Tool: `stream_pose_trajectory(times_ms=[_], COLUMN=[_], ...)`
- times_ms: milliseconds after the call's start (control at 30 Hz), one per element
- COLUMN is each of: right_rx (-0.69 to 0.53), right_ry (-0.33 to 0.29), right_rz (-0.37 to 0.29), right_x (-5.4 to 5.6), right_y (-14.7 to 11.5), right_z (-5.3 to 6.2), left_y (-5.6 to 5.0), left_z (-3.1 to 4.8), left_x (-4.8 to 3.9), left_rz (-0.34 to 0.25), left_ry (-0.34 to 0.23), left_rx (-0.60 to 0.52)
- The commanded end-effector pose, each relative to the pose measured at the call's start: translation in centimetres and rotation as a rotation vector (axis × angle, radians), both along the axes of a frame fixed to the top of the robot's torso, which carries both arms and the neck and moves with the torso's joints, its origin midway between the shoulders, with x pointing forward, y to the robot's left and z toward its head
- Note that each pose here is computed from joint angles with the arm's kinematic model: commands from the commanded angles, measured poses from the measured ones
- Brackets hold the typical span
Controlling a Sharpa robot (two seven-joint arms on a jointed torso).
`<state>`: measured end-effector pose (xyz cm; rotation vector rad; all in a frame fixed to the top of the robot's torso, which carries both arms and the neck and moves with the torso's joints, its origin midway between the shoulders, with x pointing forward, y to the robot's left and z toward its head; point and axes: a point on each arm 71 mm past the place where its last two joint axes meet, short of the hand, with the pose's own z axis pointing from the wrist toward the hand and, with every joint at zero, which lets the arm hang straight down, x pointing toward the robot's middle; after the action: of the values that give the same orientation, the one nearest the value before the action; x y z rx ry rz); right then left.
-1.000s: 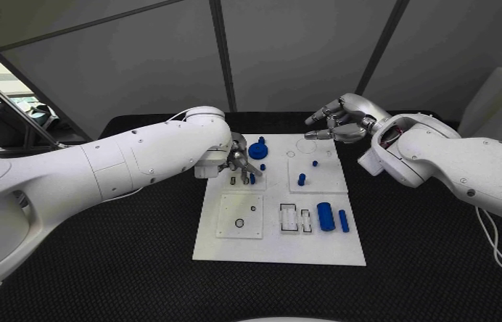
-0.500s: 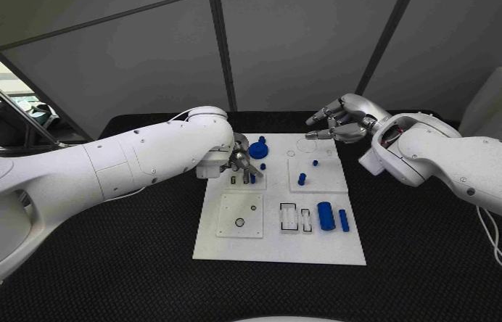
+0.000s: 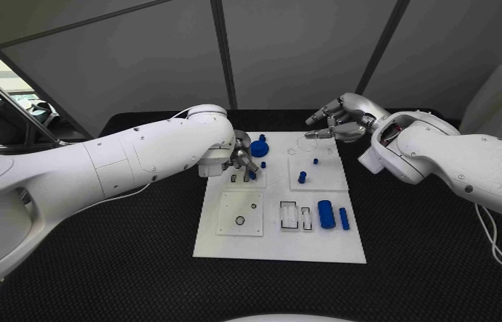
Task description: Assemble the parts on the task board
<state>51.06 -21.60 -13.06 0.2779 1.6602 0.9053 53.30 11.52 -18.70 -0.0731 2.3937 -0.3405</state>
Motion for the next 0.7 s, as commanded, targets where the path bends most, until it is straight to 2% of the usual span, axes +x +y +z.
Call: stream_pose_trajectory(times_ms=[33, 300, 700], right_rx=[-0.01, -0.018, -0.024], right_ry=[0.01, 0.018, 0.017], right_rz=[0.01, 0.01, 0.005], right_x=[0.1, 0.2, 0.3], right_y=[0.1, 0.0, -0.3], right_z=[0.0, -0.1, -0.2], left_y=[-0.1, 0.6, 2.5], left_z=[0.12, 0.24, 0.84], left_x=[-0.08, -0.4, -1.66], left_rz=[0.012, 0.023, 0.09], left_ry=[0.012, 0.008, -0.072], left_rx=[-0.053, -0.078, -0.14])
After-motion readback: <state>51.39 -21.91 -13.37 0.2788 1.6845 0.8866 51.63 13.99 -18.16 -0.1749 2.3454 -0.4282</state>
